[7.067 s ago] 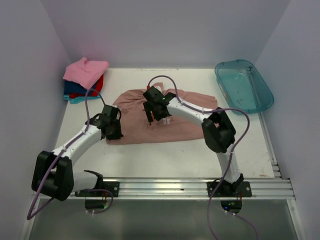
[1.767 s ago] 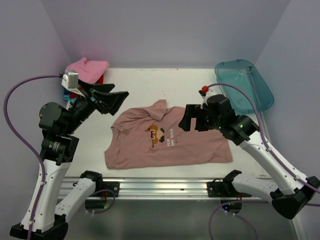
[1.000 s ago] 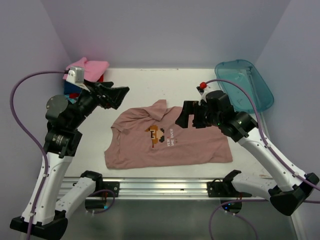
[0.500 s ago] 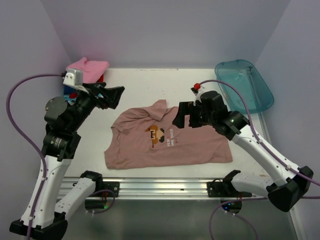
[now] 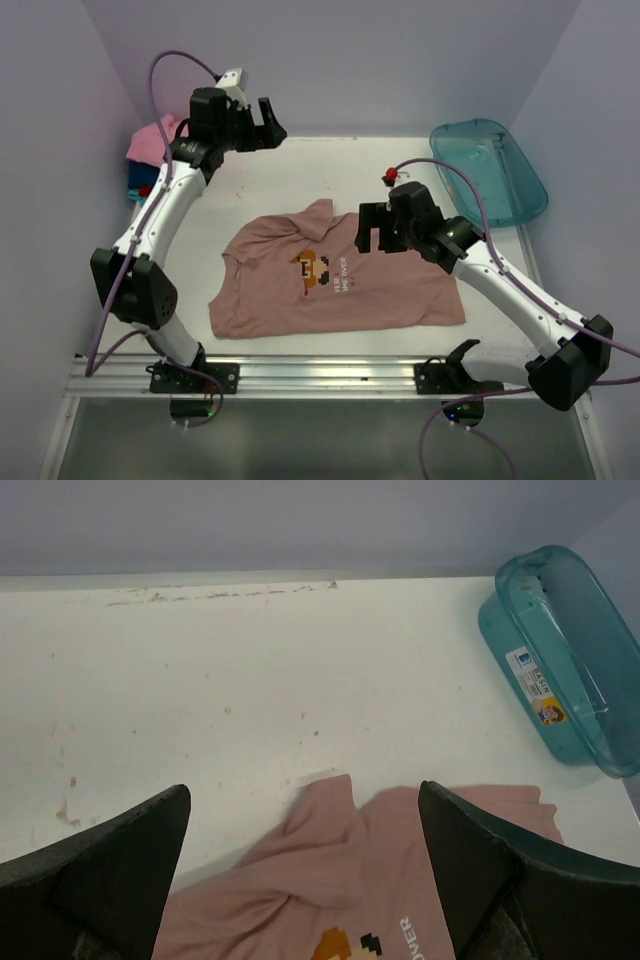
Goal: Fold and stack the t-shirts
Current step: Grap the side of the flattened tshirt furthest away from the robot with both arms
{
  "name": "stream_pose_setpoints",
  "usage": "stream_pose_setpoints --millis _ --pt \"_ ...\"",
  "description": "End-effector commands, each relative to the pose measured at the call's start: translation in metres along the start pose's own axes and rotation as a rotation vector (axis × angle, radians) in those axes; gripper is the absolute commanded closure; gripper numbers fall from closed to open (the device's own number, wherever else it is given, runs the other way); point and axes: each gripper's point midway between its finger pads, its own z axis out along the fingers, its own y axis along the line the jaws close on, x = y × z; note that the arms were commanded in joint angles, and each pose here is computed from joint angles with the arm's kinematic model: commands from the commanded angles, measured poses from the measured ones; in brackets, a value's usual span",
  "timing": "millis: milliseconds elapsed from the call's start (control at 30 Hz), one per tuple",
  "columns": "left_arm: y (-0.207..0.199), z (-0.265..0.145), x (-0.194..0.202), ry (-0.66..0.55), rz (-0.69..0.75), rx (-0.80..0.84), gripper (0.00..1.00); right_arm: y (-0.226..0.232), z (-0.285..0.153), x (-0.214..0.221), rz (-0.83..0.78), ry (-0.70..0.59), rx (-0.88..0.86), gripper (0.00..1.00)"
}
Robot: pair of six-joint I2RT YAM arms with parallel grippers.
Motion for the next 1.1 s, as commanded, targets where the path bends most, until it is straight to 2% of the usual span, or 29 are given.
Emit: stream_pose_setpoints --millis 0,33,67,100,133,200,300,333,367,433,600,733,933,1067 --pt "-0.016 0.03 -0.017 0.027 0.003 0.055 0.0 -0.011 -0.014 -0.009 -0.028 -0.061 0.039 0.01" --pt "-0.028 0.032 -0.037 0.0 0.012 0.08 0.0 -0.013 -0.015 -0.007 -0.028 -0.062 0.044 0.01" --pt "-0.029 0.038 -0.025 0.065 0.011 0.069 0.0 -0.014 -0.015 -0.005 -0.029 -0.06 0.044 0.01" --pt "-0.021 0.061 -0.004 0.137 0.008 0.04 0.0 -0.015 -0.014 -0.003 -0.03 -0.058 0.049 0.01" --pt "-0.034 0.06 0.0 0.175 0.023 0.035 0.0 -0.016 -0.013 0.0 -0.03 -0.05 0.051 0.01" --pt "-0.029 0.083 0.035 0.281 0.045 -0.015 0.01 -0.018 -0.008 0.003 -0.023 -0.049 0.055 0.01" --pt "-0.04 0.09 0.097 0.442 0.109 -0.041 0.03 -0.02 0.0 0.012 -0.013 -0.031 0.058 0.01" --pt "-0.032 0.088 0.12 0.508 0.113 -0.073 0.04 -0.02 0.001 0.013 -0.012 -0.027 0.058 0.01" --pt "-0.032 0.085 0.128 0.527 0.119 -0.081 0.04 -0.02 0.003 0.015 -0.013 -0.02 0.057 0.01" --pt "-0.023 0.08 0.149 0.559 0.165 -0.127 0.04 -0.02 0.005 0.017 -0.015 -0.011 0.06 0.01" --pt "-0.012 0.062 0.151 0.547 0.272 -0.215 0.03 -0.02 0.01 0.019 -0.018 0.004 0.064 0.01" --pt "-0.002 0.07 0.165 0.574 0.303 -0.248 0.04 -0.016 0.015 0.018 -0.015 0.019 0.054 0.01" --pt "-0.023 0.089 0.172 0.577 0.291 -0.133 0.08 -0.019 0.014 0.019 -0.013 0.019 0.068 0.01" --pt "-0.033 0.094 0.187 0.623 0.279 -0.056 0.17 -0.021 0.013 0.023 -0.014 0.021 0.071 0.01"
